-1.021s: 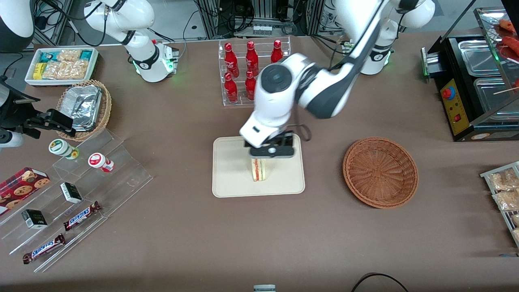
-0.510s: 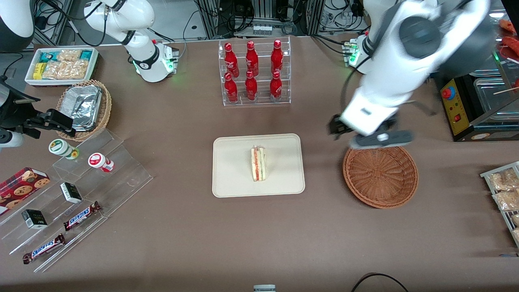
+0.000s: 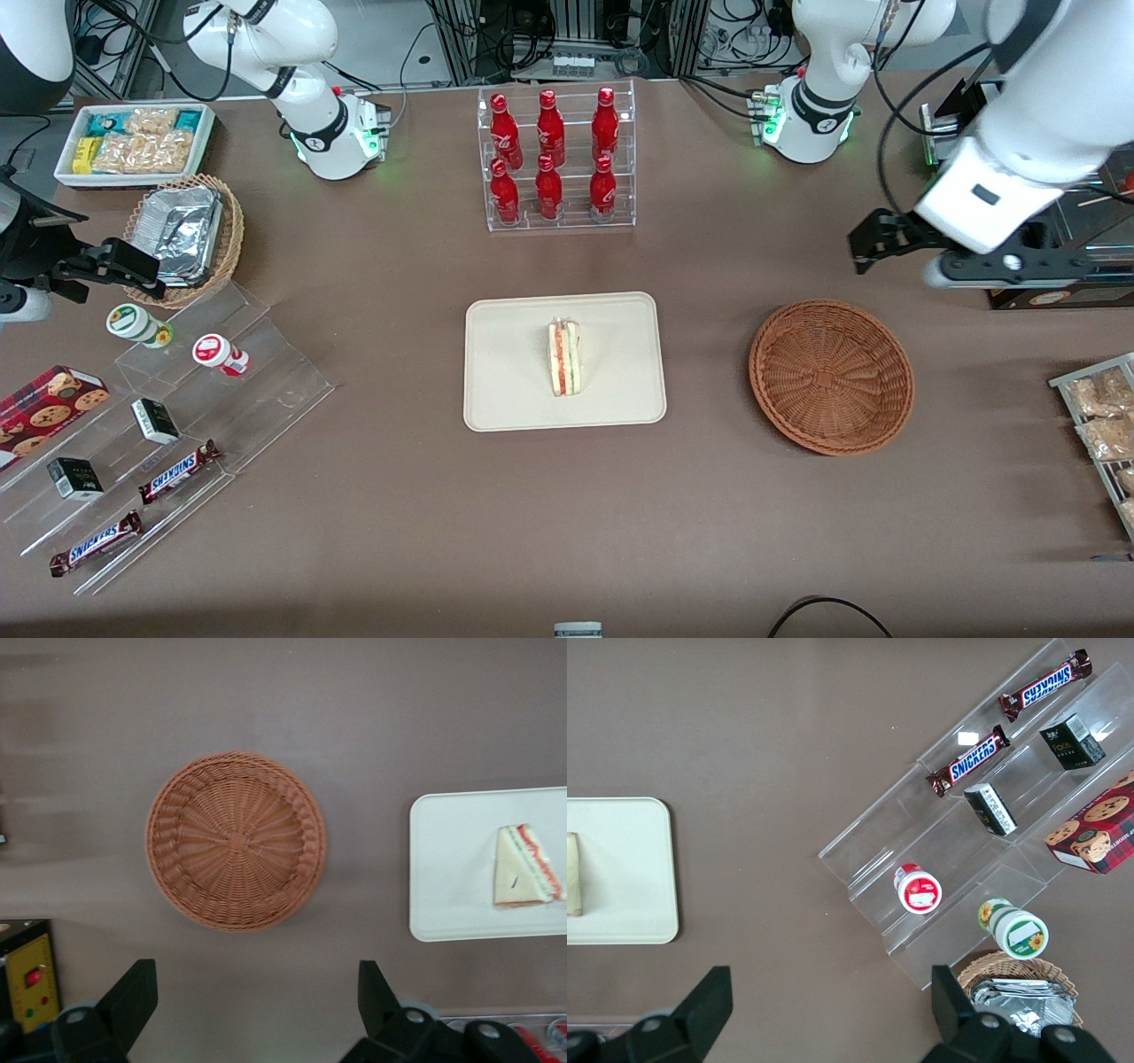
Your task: Place sandwich from basket to tray
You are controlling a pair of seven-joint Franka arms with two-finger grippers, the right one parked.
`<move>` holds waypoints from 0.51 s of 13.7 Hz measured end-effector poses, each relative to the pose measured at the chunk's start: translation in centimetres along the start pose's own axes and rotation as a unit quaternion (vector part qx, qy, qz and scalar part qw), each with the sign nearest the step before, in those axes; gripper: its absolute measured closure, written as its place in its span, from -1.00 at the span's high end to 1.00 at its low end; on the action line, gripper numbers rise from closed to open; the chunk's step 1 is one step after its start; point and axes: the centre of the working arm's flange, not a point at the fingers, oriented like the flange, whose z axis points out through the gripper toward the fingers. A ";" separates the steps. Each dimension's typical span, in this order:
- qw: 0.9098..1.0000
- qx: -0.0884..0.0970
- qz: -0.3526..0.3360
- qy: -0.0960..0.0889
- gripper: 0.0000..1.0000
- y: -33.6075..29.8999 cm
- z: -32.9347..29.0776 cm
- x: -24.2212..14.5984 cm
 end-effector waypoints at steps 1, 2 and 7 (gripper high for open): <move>1.000 0.000 0.003 -0.001 1.00 -1.3 0.1 0.1; 1.000 0.000 0.005 -0.003 1.00 -2.5 0.2 0.2; 1.000 -0.002 0.026 -0.006 1.00 -7.4 0.5 0.6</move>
